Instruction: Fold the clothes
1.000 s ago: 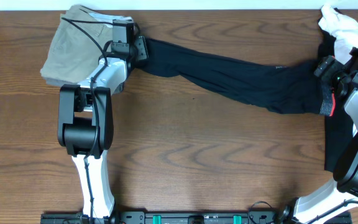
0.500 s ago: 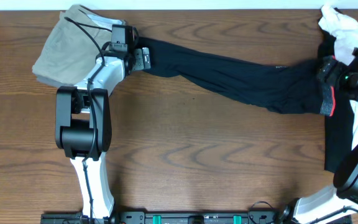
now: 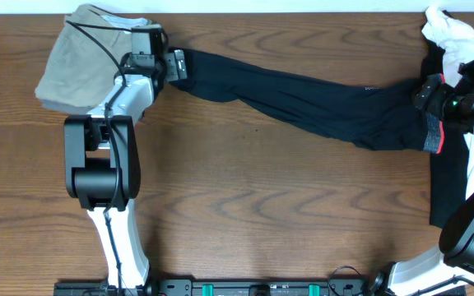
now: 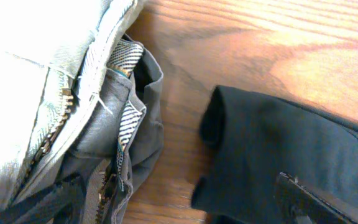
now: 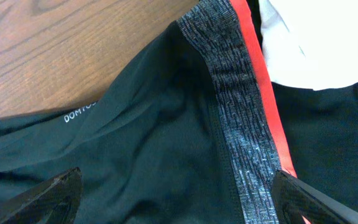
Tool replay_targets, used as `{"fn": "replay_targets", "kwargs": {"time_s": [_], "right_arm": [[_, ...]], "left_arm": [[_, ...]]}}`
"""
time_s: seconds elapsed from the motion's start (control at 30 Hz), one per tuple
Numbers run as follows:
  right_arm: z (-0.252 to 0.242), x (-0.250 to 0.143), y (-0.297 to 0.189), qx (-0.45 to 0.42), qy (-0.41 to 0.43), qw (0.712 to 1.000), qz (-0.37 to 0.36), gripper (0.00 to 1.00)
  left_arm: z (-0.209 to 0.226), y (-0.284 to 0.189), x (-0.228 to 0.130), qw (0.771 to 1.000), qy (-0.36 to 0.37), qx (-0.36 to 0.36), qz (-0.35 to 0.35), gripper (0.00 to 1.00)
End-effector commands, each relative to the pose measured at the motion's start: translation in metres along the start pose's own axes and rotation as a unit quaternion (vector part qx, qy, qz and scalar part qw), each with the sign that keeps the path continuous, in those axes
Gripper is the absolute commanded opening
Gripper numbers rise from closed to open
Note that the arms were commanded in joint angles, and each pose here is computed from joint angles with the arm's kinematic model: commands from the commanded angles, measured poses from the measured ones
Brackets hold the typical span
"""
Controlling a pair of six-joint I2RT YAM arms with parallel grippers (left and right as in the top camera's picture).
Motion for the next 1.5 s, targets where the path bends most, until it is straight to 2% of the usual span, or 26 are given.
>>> {"fn": "replay_targets", "kwargs": {"time_s": [0.0, 0.2, 0.3, 0.6, 1.0, 1.47], "right_arm": [[0.006, 0.004, -0.006, 0.009, -0.013, 1.0, -0.008, 0.95], [0.005, 0.002, -0.006, 0.008, -0.011, 1.0, -0.003, 0.95], [0.006, 0.002, -0.006, 0.007, -0.011, 1.0, -0.002, 0.95], [0.005, 0.0, -0.006, 0.007, -0.01, 1.0, 0.002, 0.95], [0.005, 0.0, -0.006, 0.007, -0.01, 1.0, 0.002, 0.94], [0.005, 0.0, -0.006, 0.007, -0.009, 1.0, 0.004, 0.93]], "left_arm": [[0.008, -0.006, 0.009, 1.0, 0.003, 0.008, -0.016, 0.98], [-0.019, -0.01, 0.01, 0.996, 0.016, -0.087, -0.015, 0.98], [-0.034, -0.011, 0.007, 0.994, 0.026, -0.103, -0.009, 0.98], [-0.045, -0.001, -0.004, 0.994, 0.058, -0.097, -0.001, 1.0], [-0.045, 0.014, -0.013, 0.993, 0.064, -0.096, 0.002, 0.9], [-0.042, 0.035, -0.05, 0.992, 0.063, -0.09, 0.069, 0.89]]}}
Point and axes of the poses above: each gripper's point midway between its finger pads, its own y axis out along the fingers, its own z axis along the line the jaws close on, x = y × z, the point moved 8 cm from there along -y, back along the fingers, and after that the axes turned 4 degrees about y, right-handed, at the moved point
